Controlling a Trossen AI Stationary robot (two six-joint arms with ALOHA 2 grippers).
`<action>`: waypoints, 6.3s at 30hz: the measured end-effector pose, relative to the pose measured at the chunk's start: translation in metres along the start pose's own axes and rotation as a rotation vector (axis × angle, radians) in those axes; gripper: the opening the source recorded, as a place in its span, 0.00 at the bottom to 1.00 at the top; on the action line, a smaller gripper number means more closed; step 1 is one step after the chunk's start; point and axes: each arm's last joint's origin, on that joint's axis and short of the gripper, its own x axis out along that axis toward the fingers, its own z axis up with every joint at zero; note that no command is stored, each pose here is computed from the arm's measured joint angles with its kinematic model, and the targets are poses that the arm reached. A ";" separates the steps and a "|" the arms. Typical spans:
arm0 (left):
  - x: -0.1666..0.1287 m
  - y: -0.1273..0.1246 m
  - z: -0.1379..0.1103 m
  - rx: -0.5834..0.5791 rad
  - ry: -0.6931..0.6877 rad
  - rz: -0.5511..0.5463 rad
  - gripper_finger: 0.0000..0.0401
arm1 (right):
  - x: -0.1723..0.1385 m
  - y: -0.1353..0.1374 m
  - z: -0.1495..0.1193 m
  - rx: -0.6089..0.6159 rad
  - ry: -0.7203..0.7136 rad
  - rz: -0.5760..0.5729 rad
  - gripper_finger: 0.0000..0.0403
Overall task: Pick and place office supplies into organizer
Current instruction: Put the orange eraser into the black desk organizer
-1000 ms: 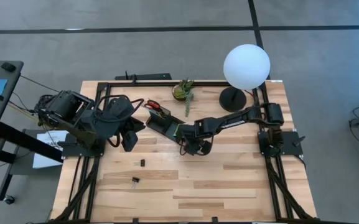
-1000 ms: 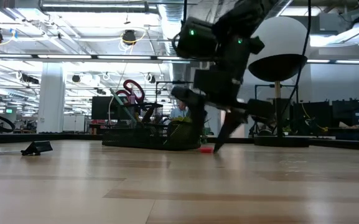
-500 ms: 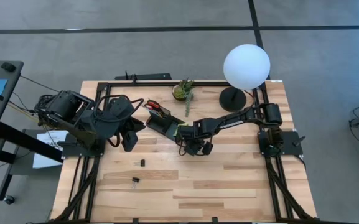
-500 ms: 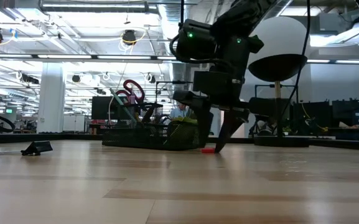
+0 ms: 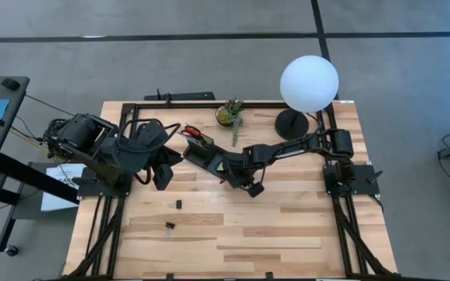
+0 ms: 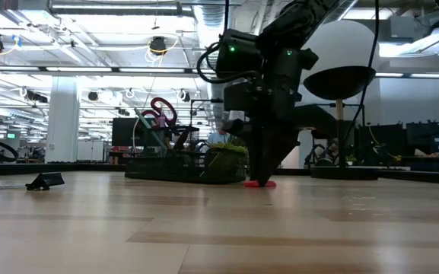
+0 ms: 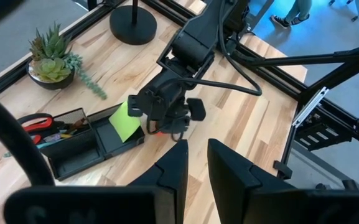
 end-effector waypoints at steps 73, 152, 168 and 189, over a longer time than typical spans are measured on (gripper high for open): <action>0.165 0.001 -0.064 0.156 -0.181 0.227 0.14 | -0.367 0.205 -0.062 0.203 -1.092 0.025 0.19; 0.411 0.030 -0.266 0.186 -0.127 0.232 0.31 | -0.343 0.212 -0.011 0.059 -1.070 0.047 0.19; 0.400 0.018 -0.285 0.082 -0.147 0.225 0.25 | -0.343 0.212 -0.011 0.057 -1.070 0.049 0.19; 0.328 0.035 -0.217 0.090 0.038 0.395 0.12 | -0.339 0.212 -0.013 0.066 -1.020 0.053 0.19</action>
